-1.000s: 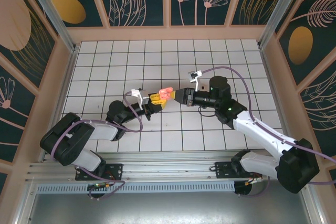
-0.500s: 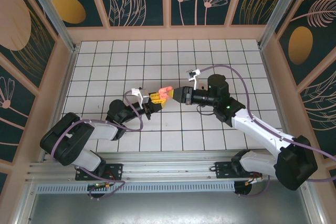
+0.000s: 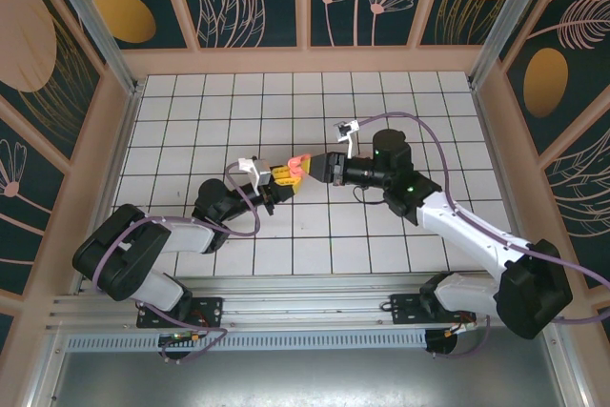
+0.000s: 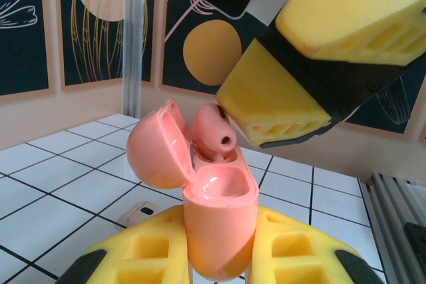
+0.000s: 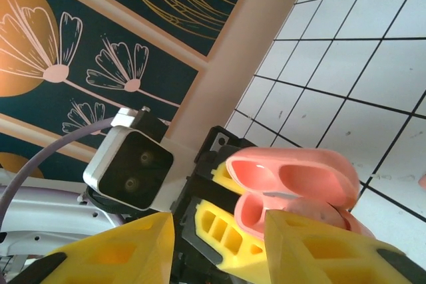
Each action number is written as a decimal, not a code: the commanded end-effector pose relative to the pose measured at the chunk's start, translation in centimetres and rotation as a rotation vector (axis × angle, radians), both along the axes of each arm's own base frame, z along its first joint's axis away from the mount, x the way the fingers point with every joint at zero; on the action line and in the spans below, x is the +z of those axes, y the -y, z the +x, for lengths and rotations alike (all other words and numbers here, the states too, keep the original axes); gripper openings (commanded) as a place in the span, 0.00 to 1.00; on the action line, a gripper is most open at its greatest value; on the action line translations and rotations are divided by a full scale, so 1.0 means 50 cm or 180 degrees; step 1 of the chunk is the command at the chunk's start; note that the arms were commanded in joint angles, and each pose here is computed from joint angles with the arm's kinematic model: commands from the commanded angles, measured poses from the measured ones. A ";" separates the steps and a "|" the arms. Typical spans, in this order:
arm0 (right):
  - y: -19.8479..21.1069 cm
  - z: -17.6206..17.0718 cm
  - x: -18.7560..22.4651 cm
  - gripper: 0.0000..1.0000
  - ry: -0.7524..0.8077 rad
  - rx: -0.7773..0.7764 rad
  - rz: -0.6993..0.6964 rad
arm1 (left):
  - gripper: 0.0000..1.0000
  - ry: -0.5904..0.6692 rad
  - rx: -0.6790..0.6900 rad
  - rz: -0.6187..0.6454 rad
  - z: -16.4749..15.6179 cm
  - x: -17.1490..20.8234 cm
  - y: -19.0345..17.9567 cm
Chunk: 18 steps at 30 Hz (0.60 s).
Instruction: Insert the wireless bluetooth earbuds into the charging case
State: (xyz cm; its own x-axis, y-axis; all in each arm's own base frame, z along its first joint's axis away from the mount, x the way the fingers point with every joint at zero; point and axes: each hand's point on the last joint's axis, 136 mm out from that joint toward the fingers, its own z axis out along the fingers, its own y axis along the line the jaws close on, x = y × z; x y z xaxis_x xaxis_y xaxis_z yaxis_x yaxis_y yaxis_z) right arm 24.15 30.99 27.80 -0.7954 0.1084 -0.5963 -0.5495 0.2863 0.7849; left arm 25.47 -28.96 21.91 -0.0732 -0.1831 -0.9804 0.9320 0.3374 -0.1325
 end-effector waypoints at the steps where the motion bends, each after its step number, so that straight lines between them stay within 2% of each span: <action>1: -0.008 0.012 0.032 0.44 0.0199 -0.0028 0.0052 | 0.02 0.0299 -0.0190 -0.0123 -0.020 0.052 0.011; 10: -0.009 -0.001 0.055 0.46 0.0271 0.0047 0.0100 | 0.02 0.0275 -0.0170 -0.0117 -0.017 0.049 0.011; 18: 0.002 -0.025 0.057 0.42 0.0275 0.0127 0.0043 | 0.02 0.0266 -0.0166 -0.0126 -0.015 0.049 0.012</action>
